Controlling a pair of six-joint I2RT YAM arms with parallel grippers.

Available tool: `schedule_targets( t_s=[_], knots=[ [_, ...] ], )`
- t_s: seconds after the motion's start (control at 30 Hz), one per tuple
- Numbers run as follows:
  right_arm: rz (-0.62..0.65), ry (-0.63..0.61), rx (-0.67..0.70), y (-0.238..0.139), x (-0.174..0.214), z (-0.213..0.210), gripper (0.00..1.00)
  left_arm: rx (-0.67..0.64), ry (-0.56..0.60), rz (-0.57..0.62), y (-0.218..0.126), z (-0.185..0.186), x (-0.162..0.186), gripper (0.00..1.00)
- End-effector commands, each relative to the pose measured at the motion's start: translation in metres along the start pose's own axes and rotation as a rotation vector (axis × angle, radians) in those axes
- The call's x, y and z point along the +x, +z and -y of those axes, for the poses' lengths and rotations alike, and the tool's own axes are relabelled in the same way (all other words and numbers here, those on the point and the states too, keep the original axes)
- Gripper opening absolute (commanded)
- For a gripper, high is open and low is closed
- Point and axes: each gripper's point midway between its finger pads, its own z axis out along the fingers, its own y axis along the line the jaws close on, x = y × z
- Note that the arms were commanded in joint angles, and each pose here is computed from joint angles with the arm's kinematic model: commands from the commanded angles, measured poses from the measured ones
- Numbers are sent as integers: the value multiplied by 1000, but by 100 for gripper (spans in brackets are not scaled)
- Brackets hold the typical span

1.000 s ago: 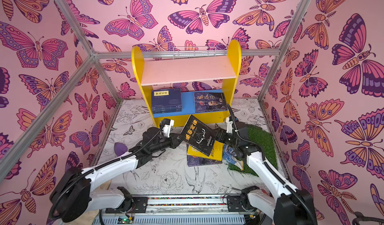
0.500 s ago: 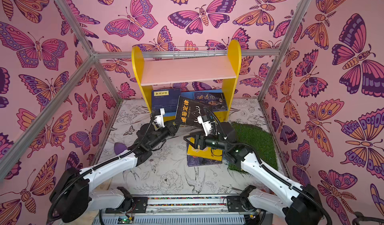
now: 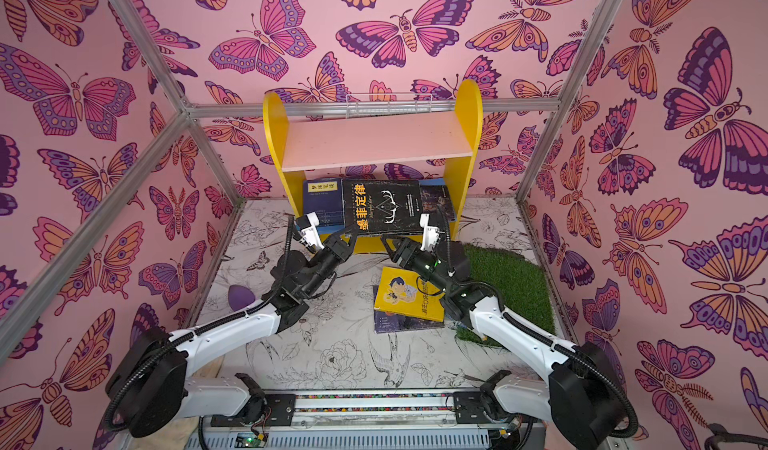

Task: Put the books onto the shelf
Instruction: 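Carry the black book upright toward the blue shelf board with both grippers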

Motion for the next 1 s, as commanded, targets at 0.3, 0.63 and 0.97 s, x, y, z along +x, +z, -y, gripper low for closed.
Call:
schedule_targets(
  t_s=[0.3, 0.63, 0.97],
  knots=[
    [218, 69, -77, 3, -64, -35, 48, 142, -91, 29, 3, 29, 9, 0],
    [300, 159, -142, 17, -94, -48, 34, 109, -128, -51, 16, 9, 43, 0],
    [308, 145, -189, 28, -102, -58, 4, 96, -124, -79, 19, 3, 52, 3]
  ],
)
